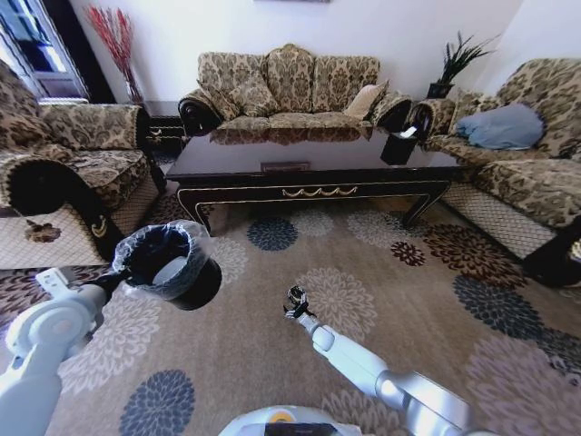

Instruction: Move to the front of the table and pick up the trash from the floor, then place it into the trash bin.

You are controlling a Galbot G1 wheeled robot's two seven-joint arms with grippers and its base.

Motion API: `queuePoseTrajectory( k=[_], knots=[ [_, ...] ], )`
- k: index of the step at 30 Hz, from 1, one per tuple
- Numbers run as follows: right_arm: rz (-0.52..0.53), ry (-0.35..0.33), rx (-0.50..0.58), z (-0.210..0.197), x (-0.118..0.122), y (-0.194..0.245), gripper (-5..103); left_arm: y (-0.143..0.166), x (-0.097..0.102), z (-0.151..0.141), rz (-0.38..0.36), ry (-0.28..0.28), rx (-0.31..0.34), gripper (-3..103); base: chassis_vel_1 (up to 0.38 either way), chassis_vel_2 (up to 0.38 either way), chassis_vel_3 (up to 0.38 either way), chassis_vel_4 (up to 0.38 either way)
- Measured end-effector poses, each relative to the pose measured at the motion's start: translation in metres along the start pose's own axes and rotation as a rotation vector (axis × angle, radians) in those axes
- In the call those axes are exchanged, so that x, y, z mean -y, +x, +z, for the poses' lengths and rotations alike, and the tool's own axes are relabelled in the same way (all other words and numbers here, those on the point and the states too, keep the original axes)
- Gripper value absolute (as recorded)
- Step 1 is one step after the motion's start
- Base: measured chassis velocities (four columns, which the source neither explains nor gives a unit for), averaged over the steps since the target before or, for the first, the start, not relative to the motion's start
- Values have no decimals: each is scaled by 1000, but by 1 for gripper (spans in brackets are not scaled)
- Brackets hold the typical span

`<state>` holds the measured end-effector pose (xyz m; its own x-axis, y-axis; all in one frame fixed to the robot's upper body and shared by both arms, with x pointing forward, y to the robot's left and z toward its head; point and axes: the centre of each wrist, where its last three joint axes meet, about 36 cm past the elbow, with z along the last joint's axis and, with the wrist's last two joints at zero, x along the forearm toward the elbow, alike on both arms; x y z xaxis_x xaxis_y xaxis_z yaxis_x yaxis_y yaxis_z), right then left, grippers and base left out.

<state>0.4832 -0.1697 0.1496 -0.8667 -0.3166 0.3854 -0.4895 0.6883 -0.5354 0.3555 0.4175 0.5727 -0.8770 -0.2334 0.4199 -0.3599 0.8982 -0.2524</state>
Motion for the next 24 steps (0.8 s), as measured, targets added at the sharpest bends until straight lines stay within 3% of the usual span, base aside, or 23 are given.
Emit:
queuePoseTrajectory(
  k=[7,24],
  knots=[
    [46,-30,-50,3,3,-3,100,1,2,0,6,-6,-1,3,0,0,0,0],
    [35,-81,-77,1,-10,-5,100,3,4,5,12,-3,-8,3,0,0,0,0]
  ],
)
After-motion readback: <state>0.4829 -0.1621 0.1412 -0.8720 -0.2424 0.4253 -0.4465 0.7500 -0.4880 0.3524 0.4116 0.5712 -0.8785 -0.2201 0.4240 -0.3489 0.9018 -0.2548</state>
